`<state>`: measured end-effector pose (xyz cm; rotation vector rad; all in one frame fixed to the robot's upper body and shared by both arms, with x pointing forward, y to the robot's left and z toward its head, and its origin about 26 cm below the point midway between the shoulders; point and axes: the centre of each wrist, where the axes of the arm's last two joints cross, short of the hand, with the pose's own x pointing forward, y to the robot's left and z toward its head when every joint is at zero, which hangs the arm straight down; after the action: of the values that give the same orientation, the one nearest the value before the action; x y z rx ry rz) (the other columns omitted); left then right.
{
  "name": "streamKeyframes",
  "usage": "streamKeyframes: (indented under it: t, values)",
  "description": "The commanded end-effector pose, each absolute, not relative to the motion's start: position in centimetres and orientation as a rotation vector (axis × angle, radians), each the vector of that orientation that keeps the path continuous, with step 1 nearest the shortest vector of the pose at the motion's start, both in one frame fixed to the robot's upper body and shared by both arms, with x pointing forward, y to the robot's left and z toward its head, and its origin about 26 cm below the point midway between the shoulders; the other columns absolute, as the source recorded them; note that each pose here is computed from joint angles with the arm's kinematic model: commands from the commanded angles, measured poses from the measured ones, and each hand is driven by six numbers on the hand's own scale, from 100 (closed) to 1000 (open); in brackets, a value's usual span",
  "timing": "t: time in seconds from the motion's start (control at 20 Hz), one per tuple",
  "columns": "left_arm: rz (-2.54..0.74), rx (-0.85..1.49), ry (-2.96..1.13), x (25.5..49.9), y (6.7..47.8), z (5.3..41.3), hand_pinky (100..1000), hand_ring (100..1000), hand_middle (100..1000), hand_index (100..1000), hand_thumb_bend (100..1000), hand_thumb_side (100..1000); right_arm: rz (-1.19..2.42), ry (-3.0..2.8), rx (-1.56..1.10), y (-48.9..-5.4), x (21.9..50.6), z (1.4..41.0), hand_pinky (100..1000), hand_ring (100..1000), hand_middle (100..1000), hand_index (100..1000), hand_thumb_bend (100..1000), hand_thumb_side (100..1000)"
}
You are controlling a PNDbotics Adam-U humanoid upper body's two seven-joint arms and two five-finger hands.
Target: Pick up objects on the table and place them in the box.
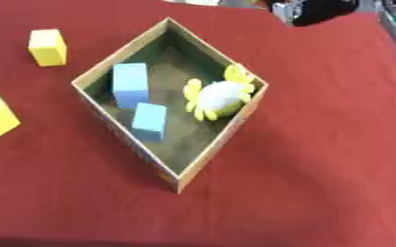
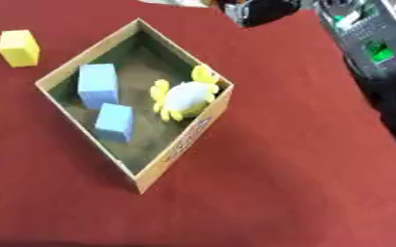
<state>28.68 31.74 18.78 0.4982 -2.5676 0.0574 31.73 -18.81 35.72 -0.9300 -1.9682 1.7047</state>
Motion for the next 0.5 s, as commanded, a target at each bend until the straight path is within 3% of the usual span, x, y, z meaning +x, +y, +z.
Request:
streamKeyframes:
  t: [0.05,0.5]
  values:
    - [0.031,0.5,-2.596,28.5,31.9,19.7,959,786,769,845,171,778,1.809,-2.016,-0.87,-16.5,30.1,36.4,818,775,502,631,100,100]
    - [0.037,0.492,-2.602,28.6,31.8,19.7,959,786,769,845,171,776,2.0,-1.884,-0.795,-12.0,32.7,32.6,821,781,535,667,100,100]
